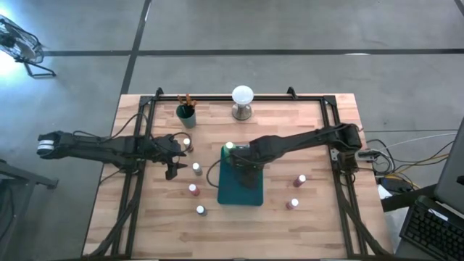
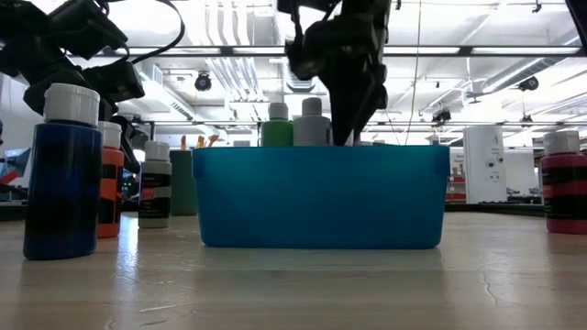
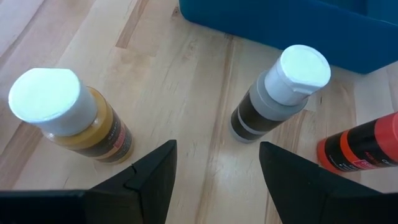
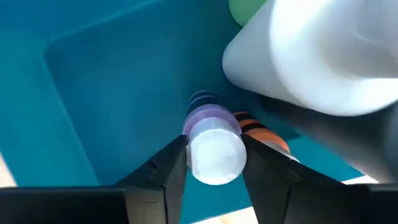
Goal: Pick & Place Paint Supplies
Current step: Put the purple paint bottle into the blue bin
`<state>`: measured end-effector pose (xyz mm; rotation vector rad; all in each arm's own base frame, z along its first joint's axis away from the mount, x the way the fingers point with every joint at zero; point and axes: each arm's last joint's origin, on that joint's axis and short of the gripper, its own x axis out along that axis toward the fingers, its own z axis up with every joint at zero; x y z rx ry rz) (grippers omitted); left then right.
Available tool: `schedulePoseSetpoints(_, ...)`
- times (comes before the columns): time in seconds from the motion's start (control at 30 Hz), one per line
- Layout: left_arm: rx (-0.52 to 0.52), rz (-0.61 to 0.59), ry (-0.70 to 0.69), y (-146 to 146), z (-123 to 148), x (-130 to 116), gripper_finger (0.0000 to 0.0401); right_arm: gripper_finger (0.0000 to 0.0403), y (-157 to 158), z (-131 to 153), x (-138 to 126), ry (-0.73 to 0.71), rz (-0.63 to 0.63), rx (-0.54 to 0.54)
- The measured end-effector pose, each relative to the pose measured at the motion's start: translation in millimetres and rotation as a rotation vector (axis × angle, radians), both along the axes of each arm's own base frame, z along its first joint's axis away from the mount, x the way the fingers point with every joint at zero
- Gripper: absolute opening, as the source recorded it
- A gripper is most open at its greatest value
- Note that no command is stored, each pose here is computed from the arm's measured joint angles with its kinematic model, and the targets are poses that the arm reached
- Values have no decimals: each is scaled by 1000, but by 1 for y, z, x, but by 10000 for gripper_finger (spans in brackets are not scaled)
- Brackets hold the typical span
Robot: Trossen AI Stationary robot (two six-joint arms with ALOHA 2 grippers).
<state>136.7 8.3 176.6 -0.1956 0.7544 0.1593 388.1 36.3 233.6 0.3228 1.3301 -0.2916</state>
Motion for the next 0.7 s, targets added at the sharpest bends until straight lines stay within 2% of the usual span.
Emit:
schedulePoseSetpoints(0.3, 0, 0, 0, 0, 0, 0, 234, 117, -3, -7, 3, 18, -3, -12)
schedulePoseSetpoints(0.53, 0, 0, 0, 0, 0, 0, 234, 161, -3, -7, 4, 6, -4, -12)
schedulePoseSetpoints(0.7, 0, 0, 0, 0, 0, 0, 234, 173, -3, -7, 5, 0, -4, -12)
